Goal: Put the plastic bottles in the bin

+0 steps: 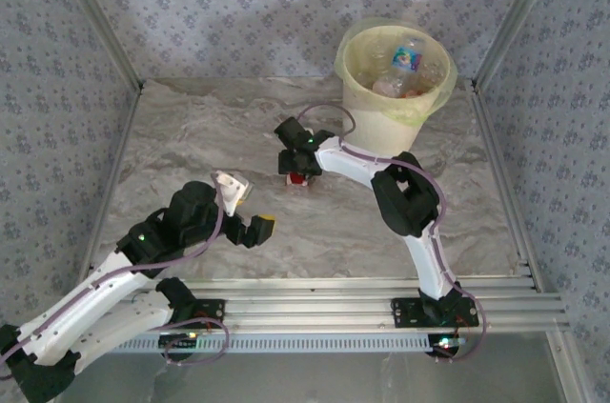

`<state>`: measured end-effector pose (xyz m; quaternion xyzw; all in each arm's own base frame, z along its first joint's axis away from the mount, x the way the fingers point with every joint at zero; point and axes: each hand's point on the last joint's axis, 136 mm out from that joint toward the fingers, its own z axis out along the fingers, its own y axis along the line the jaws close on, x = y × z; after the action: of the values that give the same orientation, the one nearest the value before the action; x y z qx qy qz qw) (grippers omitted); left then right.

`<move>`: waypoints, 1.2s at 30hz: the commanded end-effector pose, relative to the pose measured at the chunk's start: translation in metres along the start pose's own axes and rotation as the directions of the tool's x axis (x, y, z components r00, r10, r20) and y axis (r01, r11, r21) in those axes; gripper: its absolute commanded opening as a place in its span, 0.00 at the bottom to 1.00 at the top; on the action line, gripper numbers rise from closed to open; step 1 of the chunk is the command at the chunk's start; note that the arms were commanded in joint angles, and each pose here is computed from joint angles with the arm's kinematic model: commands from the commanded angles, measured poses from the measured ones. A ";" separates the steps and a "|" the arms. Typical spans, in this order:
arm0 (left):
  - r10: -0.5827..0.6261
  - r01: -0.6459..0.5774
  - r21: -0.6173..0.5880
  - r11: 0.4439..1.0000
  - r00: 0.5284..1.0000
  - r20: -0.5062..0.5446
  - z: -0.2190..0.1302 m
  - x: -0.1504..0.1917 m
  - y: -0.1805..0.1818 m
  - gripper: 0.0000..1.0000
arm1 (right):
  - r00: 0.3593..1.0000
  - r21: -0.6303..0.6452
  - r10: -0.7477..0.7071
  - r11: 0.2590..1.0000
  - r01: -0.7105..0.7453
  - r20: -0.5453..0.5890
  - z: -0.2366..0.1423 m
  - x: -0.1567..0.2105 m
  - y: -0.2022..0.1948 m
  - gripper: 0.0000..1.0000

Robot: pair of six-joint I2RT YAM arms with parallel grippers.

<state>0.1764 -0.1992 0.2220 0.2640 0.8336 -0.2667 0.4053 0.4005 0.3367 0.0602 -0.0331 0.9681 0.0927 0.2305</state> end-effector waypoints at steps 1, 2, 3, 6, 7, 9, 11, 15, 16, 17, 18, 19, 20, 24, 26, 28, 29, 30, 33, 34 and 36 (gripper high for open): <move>0.023 -0.023 -0.008 1.000 0.999 0.031 -0.005 -0.007 -0.001 1.00 | 0.992 0.005 -0.073 0.997 0.073 0.104 -0.044 -0.030 0.005 0.66; 0.023 -0.022 -0.008 1.000 0.999 0.034 -0.006 -0.008 -0.001 1.00 | 0.987 -0.005 -0.098 0.995 0.099 0.130 -0.058 -0.037 0.008 0.66; 0.025 -0.024 -0.008 1.000 0.999 0.037 -0.006 -0.008 -0.001 1.00 | 0.980 -0.012 -0.124 0.992 0.128 0.157 -0.070 -0.044 0.011 0.66; 0.019 -0.019 0.010 1.000 0.999 0.051 -0.005 -0.010 -0.003 1.00 | 0.958 -0.046 -0.180 0.980 0.194 0.225 -0.111 -0.062 0.016 0.66; 0.014 -0.015 0.018 1.000 0.998 0.059 -0.005 -0.011 -0.005 1.00 | 0.946 -0.052 -0.199 0.974 0.219 0.255 -0.125 -0.068 0.017 0.66; 0.008 -0.010 0.024 1.000 0.997 0.075 -0.004 -0.013 -0.006 1.00 | 0.925 -0.066 -0.225 0.964 0.256 0.307 -0.153 -0.081 0.019 0.66; 0.003 -0.006 0.034 0.999 0.996 0.093 -0.002 -0.016 -0.007 1.00 | 0.903 -0.076 -0.231 0.958 0.276 0.362 -0.181 -0.095 0.019 0.66; -0.009 0.002 0.059 0.998 0.993 0.117 0.003 -0.022 -0.011 1.00 | 0.851 -0.071 -0.234 0.951 0.301 0.469 -0.234 -0.127 0.013 0.66; -0.012 0.005 0.060 0.998 0.993 0.116 0.005 -0.023 -0.011 1.00 | 0.840 -0.065 -0.234 0.951 0.302 0.489 -0.245 -0.135 0.009 0.66; -0.014 0.007 0.061 0.998 0.994 0.112 0.006 -0.023 -0.012 1.00 | 0.832 -0.059 -0.227 0.953 0.296 0.506 -0.253 -0.143 0.005 0.66; -0.016 0.009 0.060 0.998 0.994 0.106 0.008 -0.023 -0.012 1.00 | 0.824 -0.052 -0.214 0.958 0.281 0.524 -0.261 -0.152 -0.002 0.66; -0.017 0.011 0.060 0.998 0.995 0.101 0.009 -0.023 -0.012 1.00 | 0.815 -0.049 -0.201 0.962 0.269 0.543 -0.269 -0.161 -0.007 0.66; -0.019 0.013 0.058 0.998 0.995 0.098 0.011 -0.022 -0.011 1.00 | 0.807 -0.046 -0.184 0.967 0.252 0.561 -0.276 -0.170 -0.014 0.66; -0.031 0.026 0.056 0.998 0.995 0.100 0.013 -0.023 -0.011 1.00 | 0.785 -0.050 -0.096 0.986 0.160 0.612 -0.298 -0.206 -0.048 0.66; -0.034 0.029 0.053 0.998 0.994 0.101 0.013 -0.023 -0.010 1.00 | 0.794 -0.058 -0.046 0.993 0.102 0.607 -0.300 -0.220 -0.068 0.66; -0.036 0.032 0.048 0.998 0.994 0.104 0.013 -0.024 -0.009 1.00 | 0.795 -0.051 -0.015 0.997 0.057 0.606 -0.297 -0.231 -0.086 0.66; -0.037 0.032 0.047 0.998 0.994 0.103 0.013 -0.024 -0.009 1.00 | 0.796 -0.048 -0.006 0.998 0.044 0.606 -0.294 -0.235 -0.093 0.66; -0.039 0.034 0.046 0.998 0.994 0.104 0.014 -0.024 -0.009 1.00 | 0.796 -0.050 0.010 0.998 0.025 0.606 -0.292 -0.239 -0.100 0.66; -0.042 0.038 0.044 0.998 0.994 0.099 0.015 -0.023 -0.008 1.00 | 0.803 -0.068 0.056 0.997 -0.020 0.593 -0.282 -0.248 -0.117 0.66; -0.044 0.040 0.043 0.998 0.994 0.096 0.016 -0.023 -0.008 1.00 | 0.804 -0.065 0.063 0.997 -0.030 0.591 -0.279 -0.250 -0.121 0.66; -0.045 0.041 0.042 0.998 0.995 0.089 0.017 -0.022 -0.008 1.00 | 0.811 -0.057 0.070 0.997 -0.045 0.580 -0.271 -0.253 -0.127 0.66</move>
<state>0.1912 -0.2167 0.2288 0.2447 0.8187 -0.2952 0.4275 0.5165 0.1634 0.3979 0.0130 0.8423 0.1128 0.5269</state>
